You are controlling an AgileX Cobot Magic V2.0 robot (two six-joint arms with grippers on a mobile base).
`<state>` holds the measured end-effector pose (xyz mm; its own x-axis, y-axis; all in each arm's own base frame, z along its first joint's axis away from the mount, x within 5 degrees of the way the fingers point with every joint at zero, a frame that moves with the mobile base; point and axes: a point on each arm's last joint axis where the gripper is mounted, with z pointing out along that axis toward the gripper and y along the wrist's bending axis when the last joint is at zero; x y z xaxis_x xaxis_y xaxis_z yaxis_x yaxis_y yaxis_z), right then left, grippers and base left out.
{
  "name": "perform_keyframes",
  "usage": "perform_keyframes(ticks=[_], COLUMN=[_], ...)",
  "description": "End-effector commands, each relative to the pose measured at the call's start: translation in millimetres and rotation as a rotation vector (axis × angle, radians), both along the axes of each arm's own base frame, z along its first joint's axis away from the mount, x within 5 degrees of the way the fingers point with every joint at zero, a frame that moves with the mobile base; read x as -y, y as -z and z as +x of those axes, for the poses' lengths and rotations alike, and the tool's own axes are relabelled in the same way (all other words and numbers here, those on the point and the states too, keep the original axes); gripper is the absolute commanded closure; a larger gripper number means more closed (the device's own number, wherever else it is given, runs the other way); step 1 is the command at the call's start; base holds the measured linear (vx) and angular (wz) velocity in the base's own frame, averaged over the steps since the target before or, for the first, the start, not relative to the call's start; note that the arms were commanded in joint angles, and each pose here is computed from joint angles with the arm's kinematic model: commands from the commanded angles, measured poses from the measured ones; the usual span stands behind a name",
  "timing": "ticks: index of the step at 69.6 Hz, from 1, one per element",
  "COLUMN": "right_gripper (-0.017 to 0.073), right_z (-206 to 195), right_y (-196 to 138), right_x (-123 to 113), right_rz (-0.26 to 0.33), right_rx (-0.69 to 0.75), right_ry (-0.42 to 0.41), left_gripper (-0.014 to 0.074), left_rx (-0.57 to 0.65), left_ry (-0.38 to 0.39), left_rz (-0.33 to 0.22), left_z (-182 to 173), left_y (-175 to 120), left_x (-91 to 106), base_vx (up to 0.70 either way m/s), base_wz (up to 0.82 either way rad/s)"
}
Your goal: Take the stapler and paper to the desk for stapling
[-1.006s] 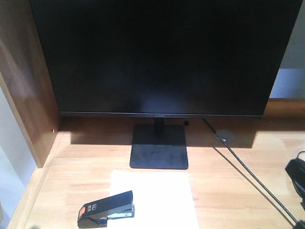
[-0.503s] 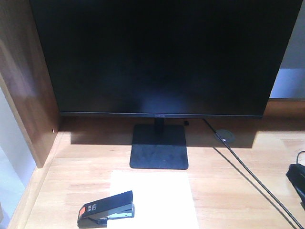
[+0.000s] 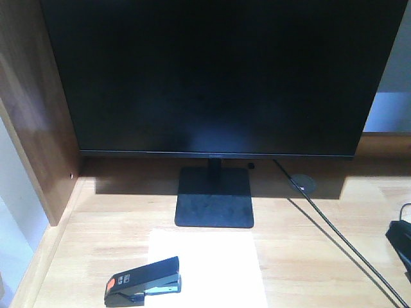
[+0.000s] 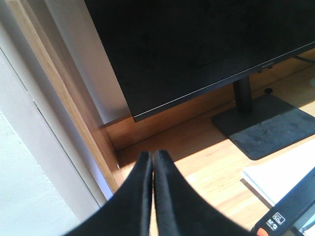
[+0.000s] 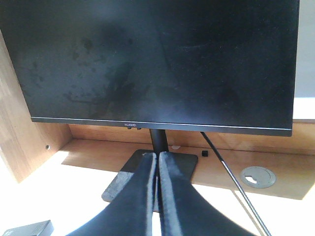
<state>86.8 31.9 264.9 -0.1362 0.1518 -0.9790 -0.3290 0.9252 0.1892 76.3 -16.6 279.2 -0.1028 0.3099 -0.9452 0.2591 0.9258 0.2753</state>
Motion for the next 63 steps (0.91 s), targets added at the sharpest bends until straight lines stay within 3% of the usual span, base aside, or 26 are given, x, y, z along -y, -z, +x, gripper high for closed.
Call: perform_keyframes(ticks=[1,13,17,24,42,63], right_gripper=[0.0565,0.0565,0.0565,0.0565,0.0565,0.0565], right_z=[1,1,1,1,1,1], right_y=[-9,-9,-9,-9,-9,-9], right_x=[2,2,2,2,2,2], right_rz=[-0.031,-0.032,-0.032,-0.032,-0.032,-0.025], right_rx=[0.034,0.034,0.035,0.035,0.035,0.032], right_ry=[0.022,0.023,0.024,0.024,0.024,0.024], left_gripper=[0.06,0.06,0.06,0.06,0.06,0.06], left_rx=[0.077,0.069,0.059,0.028,0.08,0.16], left_ry=[0.015,0.017,0.02,0.026,0.016,-0.125], left_rz=[-0.038,-0.059,-0.106,-0.249,-0.261,-0.303], left_z=[1,1,0,0,-3,-23], left_y=[-14,-14,-14,-15,-19,11], left_x=[1.8,2.2,3.0,5.2,3.1,-10.3], base_vx=[0.0,0.0,0.0,0.0,0.0,0.0], base_wz=[0.0,0.0,0.0,0.0,0.0,0.0])
